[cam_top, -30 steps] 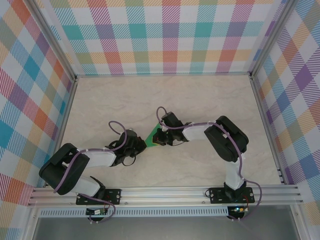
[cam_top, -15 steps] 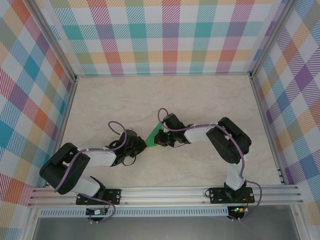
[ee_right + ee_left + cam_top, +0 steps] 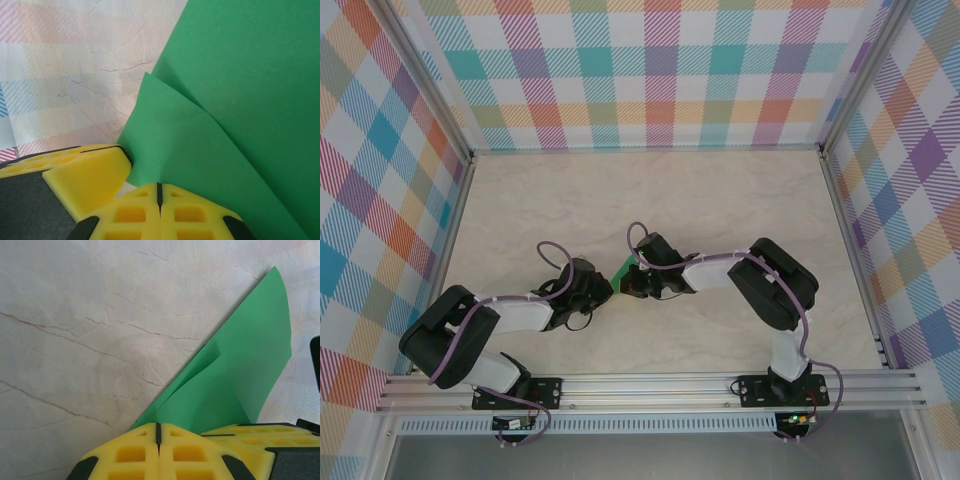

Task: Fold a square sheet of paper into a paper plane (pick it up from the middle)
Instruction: Third fold the triangle at the center of the table.

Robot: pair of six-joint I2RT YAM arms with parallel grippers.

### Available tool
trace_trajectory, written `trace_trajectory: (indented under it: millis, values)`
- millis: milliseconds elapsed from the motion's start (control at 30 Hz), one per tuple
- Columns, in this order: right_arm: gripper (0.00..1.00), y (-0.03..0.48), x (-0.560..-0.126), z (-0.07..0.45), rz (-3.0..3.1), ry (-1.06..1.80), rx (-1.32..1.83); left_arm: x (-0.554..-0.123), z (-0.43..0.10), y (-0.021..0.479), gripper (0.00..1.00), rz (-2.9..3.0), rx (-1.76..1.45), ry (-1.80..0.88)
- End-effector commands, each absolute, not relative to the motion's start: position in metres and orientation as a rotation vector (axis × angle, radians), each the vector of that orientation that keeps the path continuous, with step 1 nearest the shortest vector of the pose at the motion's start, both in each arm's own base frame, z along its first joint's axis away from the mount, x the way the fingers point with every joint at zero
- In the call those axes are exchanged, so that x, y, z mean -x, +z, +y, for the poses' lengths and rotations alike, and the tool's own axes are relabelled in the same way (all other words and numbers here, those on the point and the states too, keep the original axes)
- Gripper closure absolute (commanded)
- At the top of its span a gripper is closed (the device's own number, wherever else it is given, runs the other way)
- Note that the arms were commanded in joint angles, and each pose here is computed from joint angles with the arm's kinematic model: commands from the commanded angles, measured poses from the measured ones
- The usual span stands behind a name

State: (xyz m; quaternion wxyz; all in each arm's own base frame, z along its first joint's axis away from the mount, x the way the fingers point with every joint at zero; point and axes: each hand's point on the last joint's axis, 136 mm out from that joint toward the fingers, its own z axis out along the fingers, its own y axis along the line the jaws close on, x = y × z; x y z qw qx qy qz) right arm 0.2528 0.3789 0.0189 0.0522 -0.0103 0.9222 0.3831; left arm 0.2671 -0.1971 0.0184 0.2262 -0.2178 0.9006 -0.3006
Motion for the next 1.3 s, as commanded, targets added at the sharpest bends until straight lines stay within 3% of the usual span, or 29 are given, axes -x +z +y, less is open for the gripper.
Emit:
trace_trajectory:
  millis: [0, 600, 867, 933, 1100, 1267]
  values:
    - [1.0, 0.0, -0.257, 0.37, 2.852, 1.049, -0.044, -0.244, -0.171, -0.014, 1.0, 2.608, 0.676, -0.635]
    - [1.0, -0.03, -0.274, 0.255, 2.855, 0.768, -0.383, -0.229, -0.161, -0.027, 1.0, 2.686, 0.706, -0.553]
    - [0.99, 0.034, -0.292, 0.254, 2.756, 0.822, -0.296, -0.246, -0.187, 0.006, 1.0, 2.654, 0.615, -0.696]
    - [0.94, 0.051, -0.292, 0.256, 2.746, 0.843, -0.29, -0.256, -0.197, 0.028, 0.95, 2.632, 0.559, -0.745]
    - [0.61, 0.071, -0.284, 0.267, 2.763, 0.994, -0.302, -0.274, -0.213, 0.076, 0.71, 2.586, 0.367, -0.768]
    - [0.44, 0.08, -0.278, 0.285, 2.784, 1.157, -0.318, -0.284, -0.215, 0.08, 0.64, 2.619, 0.19, -0.654]
